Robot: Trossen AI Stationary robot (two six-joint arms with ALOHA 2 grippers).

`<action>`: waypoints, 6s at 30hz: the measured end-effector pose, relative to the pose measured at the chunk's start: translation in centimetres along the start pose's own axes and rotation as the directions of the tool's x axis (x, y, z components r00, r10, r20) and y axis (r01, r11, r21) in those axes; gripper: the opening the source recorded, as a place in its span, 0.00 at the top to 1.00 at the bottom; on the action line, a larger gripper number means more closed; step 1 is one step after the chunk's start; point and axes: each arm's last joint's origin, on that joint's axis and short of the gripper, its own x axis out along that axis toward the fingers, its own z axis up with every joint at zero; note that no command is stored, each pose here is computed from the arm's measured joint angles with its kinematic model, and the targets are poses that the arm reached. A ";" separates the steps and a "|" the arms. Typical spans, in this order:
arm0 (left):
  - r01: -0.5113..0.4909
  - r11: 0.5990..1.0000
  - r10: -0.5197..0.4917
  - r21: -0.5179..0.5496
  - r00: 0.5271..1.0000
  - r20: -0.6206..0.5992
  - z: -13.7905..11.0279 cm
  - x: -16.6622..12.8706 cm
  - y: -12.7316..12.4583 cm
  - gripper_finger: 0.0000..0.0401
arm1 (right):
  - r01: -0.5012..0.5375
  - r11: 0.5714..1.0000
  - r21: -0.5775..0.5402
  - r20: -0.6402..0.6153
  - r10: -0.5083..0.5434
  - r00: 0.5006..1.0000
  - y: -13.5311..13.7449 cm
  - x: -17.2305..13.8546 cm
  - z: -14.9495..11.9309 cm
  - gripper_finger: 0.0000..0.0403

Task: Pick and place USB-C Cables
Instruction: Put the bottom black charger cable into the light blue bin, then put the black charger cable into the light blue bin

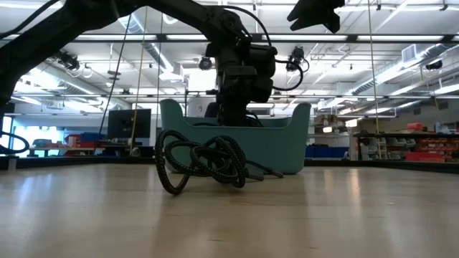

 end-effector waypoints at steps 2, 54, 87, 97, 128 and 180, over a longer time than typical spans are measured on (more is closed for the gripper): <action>0.000 1.000 0.000 0.000 1.000 0.001 0.0 -0.1 -0.1 0.58 | 0.000 1.000 0.000 0.000 0.000 1.000 0.0 0.0 0.0 0.68; -0.265 0.955 0.296 -0.133 0.869 0.396 -3.9 -20.0 -9.8 0.59 | 0.009 0.999 -0.038 -0.045 -0.010 0.999 -0.2 0.0 -0.4 0.68; -0.137 0.990 0.134 -0.037 0.815 0.563 -11.4 -15.1 -29.7 0.59 | 0.011 0.993 -0.116 -0.041 -0.016 0.999 -0.2 0.0 -0.4 0.68; 0.096 0.994 -0.106 0.049 0.782 0.614 -8.7 -10.9 -29.3 0.59 | 0.003 0.991 -0.135 -0.047 -0.009 0.999 -0.2 0.0 -0.4 0.68; 0.048 0.999 -0.024 -0.012 0.693 0.721 -5.9 -12.3 -25.3 0.60 | -0.023 0.985 -0.169 -0.062 0.013 0.998 -0.1 0.0 -0.5 0.68; -0.299 0.709 0.431 -0.638 0.901 0.057 -9.4 2.8 -26.0 0.60 | -0.021 0.985 -0.170 -0.074 0.009 0.997 -0.1 0.0 -0.6 0.68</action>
